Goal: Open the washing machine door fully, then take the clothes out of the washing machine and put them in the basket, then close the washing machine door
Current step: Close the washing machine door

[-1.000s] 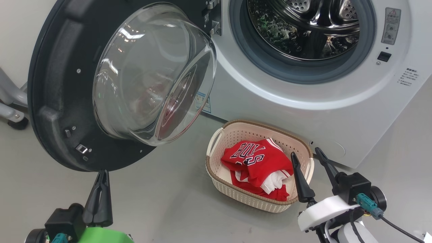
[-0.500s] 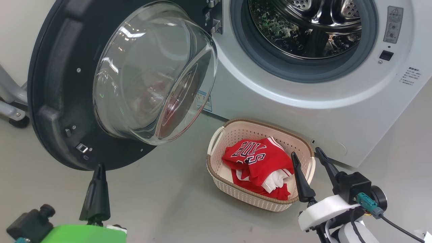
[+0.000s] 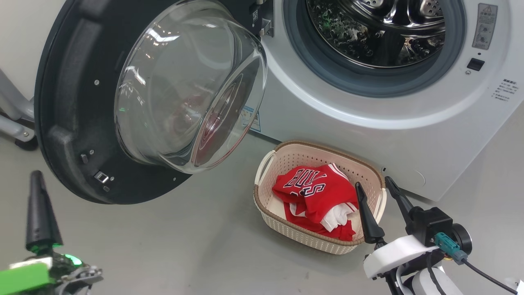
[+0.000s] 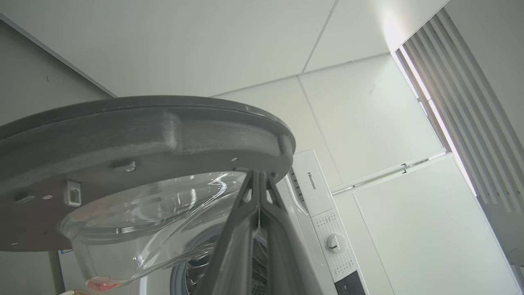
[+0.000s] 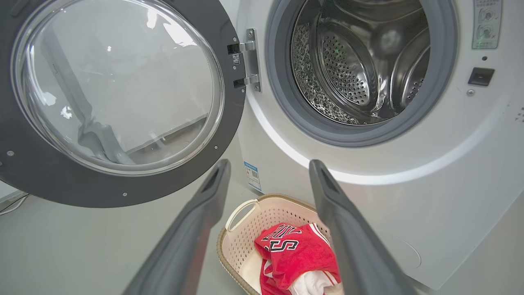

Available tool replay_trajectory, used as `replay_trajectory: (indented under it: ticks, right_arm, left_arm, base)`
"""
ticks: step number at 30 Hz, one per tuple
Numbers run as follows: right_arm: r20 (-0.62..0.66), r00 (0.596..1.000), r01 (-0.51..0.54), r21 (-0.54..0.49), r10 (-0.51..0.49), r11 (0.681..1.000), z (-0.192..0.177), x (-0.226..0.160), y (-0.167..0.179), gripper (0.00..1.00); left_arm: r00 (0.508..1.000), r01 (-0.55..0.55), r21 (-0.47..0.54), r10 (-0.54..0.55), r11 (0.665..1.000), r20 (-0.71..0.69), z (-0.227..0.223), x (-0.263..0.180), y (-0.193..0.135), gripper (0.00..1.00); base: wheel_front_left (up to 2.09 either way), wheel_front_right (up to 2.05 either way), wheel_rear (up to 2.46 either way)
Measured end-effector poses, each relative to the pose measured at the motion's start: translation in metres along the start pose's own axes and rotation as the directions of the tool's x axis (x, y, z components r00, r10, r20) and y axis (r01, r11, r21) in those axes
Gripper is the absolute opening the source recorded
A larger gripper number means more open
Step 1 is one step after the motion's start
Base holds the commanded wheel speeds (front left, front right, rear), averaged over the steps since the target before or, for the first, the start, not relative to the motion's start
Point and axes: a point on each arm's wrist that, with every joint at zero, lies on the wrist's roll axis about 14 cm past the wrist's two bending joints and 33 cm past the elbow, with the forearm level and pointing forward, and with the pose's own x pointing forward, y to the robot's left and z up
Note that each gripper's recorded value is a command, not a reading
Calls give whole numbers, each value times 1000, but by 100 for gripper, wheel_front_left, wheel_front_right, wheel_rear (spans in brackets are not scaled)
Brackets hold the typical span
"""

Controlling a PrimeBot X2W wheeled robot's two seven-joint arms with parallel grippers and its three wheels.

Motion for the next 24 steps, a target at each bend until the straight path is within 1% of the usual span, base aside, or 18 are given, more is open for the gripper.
replay_trajectory:
  ticks: [2,6,8,10,14,18,21,24]
  right_arm:
    - [1,1000,0,1,0,1000,0,1,0,100]
    - [4,1000,3,-2,-3,1000,1,2,-1,100]
    - [4,1000,3,-3,-3,1000,1,2,-1,100]
    - [5,1000,2,-4,-2,1000,1,3,-1,100]
    - [5,1000,0,-4,0,1000,1,3,-1,100]
    - [8,1000,-6,-6,6,1000,2,3,0,100]
    - [10,1000,-3,-7,3,1000,2,3,-1,100]
    - [8,1000,1,-9,-1,1000,2,3,-4,100]
  left_arm:
    - [999,31,-54,-29,998,42,15,6,-7,0]
    - [991,57,-74,-47,996,128,47,14,-11,0]
    - [989,66,-87,-54,994,136,59,19,-13,0]
    - [988,70,-59,-61,996,142,73,25,-15,0]
    - [988,31,-40,-25,999,150,100,38,-10,0]
    - [986,-56,-30,60,998,155,124,49,5,0]
    - [983,-120,-13,120,993,138,132,57,17,0]
    - [984,-139,-49,143,989,110,132,66,22,0]
  base:
    - [0,0,0]
    - [0,0,0]
    - [0,0,0]
    - [0,0,0]
    - [0,0,0]
    - [0,0,0]
    - [0,0,0]
    - [0,0,0]
